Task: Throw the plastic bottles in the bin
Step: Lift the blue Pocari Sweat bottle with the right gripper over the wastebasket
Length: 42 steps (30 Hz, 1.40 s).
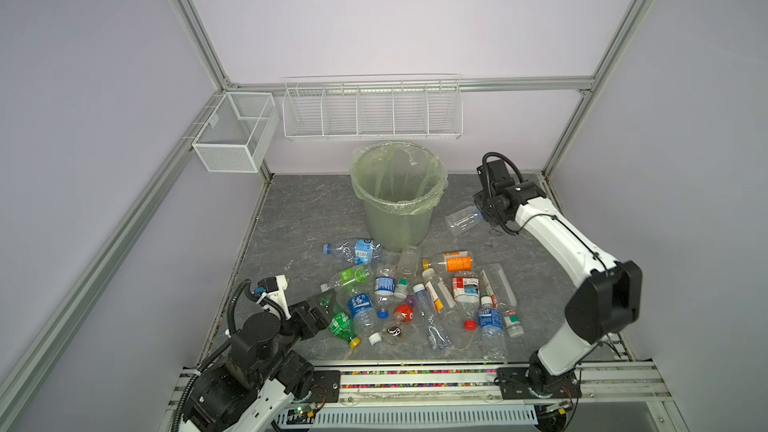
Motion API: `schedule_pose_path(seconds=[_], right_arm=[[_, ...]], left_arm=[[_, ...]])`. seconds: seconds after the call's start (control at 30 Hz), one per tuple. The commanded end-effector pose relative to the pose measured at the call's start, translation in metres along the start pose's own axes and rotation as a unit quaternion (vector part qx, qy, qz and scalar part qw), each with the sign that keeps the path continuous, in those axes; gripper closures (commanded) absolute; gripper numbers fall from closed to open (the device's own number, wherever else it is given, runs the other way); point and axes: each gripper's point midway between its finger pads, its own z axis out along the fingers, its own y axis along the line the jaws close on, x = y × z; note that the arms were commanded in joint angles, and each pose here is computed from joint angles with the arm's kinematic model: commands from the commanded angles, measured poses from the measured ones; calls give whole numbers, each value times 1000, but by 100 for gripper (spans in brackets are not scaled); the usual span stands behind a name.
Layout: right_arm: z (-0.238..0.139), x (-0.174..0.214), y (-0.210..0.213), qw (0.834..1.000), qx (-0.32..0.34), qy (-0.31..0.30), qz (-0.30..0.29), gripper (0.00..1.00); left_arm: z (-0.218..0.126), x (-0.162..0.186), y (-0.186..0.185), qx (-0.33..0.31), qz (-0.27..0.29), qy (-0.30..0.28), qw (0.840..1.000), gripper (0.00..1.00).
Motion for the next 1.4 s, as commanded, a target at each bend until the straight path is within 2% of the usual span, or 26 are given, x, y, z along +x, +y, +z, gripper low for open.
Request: schedule_pose_path(seconds=[0.0,0.07,0.13,0.2,0.37,0.5,0.6,0.73,1.1,1.23,1.37], right_arm=[[-55,-39,34,982,-77,-142,-95,94],[-97,-44,66,959,-142,-193,-150,93],[-137,-39,99,927,-214,-226,-210,93],[-181,-29,131,880,-290,-259,-272,93],[-252,1,178,789,-377,-296,-385,93],[-278,22,200,748,-405,-300,-432,93],[-287,37,214,726,-420,-298,-456,93],[-285,54,232,714,-433,-281,-472,93],[-250,94,271,709,-426,-241,-507,93],[-214,109,275,723,-409,-205,-518,93],[-161,121,275,753,-382,-131,-520,93]], left_arm=[[-9,-4,0,1,-8,-8,1000,3],[-8,-3,0,2,-9,-7,1000,3],[-6,-2,0,1,-9,-5,1000,3],[-5,-2,-1,1,-10,-2,1000,3],[-5,-1,-2,4,-14,0,1000,3],[-4,-1,-4,8,-19,3,1000,3],[-5,0,-9,19,-21,8,1000,4],[-8,-3,-15,28,-22,6,999,4],[-15,-10,-23,35,-15,3,999,4],[-15,-10,-22,36,-15,2,999,4],[-16,-10,-23,37,-13,2,999,4]])
